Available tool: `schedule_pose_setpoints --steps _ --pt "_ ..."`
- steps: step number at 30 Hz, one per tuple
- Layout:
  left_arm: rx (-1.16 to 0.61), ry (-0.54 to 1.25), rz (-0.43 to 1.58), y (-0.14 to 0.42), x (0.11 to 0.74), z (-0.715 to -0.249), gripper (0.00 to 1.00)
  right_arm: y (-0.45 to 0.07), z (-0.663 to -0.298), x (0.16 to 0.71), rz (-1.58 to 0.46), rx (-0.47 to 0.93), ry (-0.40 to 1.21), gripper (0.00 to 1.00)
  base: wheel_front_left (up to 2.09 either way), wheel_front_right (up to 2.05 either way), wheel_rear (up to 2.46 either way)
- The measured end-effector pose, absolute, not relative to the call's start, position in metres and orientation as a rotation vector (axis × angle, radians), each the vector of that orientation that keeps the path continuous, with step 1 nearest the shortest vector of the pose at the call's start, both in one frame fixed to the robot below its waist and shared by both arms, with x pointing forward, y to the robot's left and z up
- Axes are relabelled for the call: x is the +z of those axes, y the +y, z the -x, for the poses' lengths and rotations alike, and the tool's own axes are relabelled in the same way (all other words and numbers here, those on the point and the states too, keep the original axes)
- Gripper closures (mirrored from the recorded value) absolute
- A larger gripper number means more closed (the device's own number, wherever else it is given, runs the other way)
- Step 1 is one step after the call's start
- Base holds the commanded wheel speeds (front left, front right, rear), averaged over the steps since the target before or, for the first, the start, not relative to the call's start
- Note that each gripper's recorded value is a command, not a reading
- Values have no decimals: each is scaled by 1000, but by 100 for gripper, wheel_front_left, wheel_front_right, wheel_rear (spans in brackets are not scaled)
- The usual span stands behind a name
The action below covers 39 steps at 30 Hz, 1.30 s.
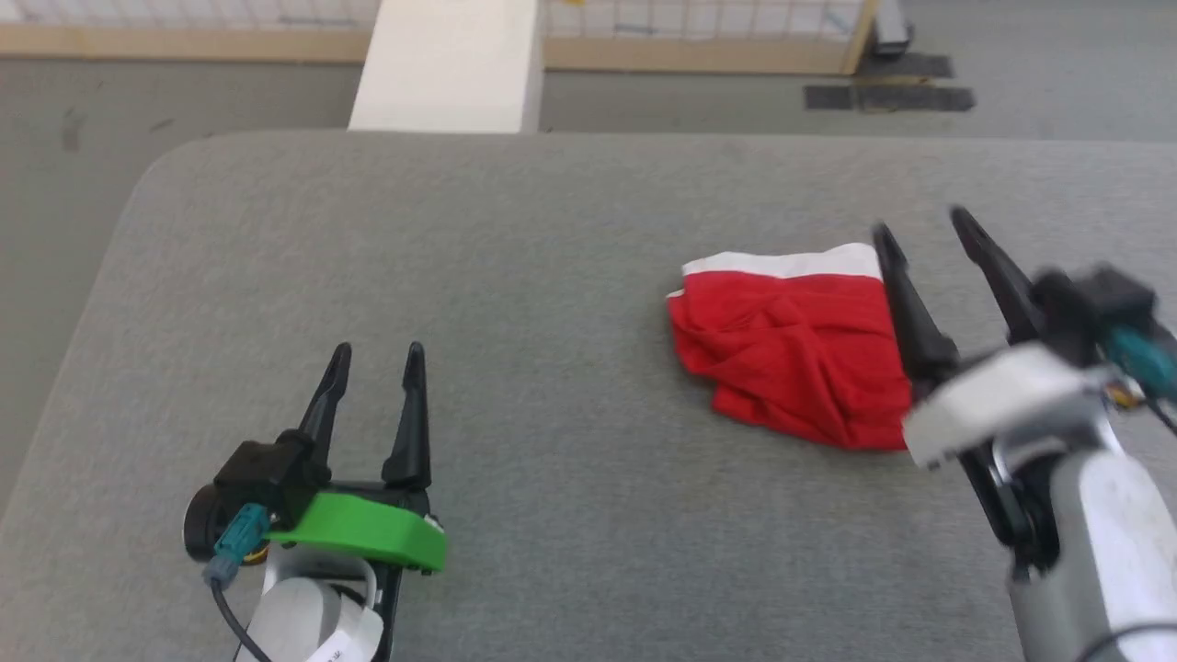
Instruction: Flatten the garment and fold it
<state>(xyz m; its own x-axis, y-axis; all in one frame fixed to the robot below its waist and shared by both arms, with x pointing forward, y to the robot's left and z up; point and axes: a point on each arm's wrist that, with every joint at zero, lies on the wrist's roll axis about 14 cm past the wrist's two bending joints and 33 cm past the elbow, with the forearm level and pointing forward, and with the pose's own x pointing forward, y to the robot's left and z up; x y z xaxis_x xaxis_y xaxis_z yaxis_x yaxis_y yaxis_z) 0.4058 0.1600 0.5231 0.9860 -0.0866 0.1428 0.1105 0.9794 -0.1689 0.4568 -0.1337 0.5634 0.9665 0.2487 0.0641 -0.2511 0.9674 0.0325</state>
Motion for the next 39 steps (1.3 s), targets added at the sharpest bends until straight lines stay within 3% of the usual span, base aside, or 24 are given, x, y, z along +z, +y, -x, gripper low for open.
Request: schedule_pose_setpoints --steps 5,16,35,39 --pt "-129 -143 184 150 527 -403 0 -174 -421 558 -63 118 -121 0 0 0 0" --pt "-169 -132 188 135 526 -392 0 -205 -368 529 -43 5 -102 0 0 0 0" --pt "-170 -124 188 135 523 -390 0 -209 -365 523 -32 -5 -81 0 0 0 0" --pt "-167 -122 189 136 522 -391 0 -208 -368 517 -126 -9 -55 0 0 0 0"
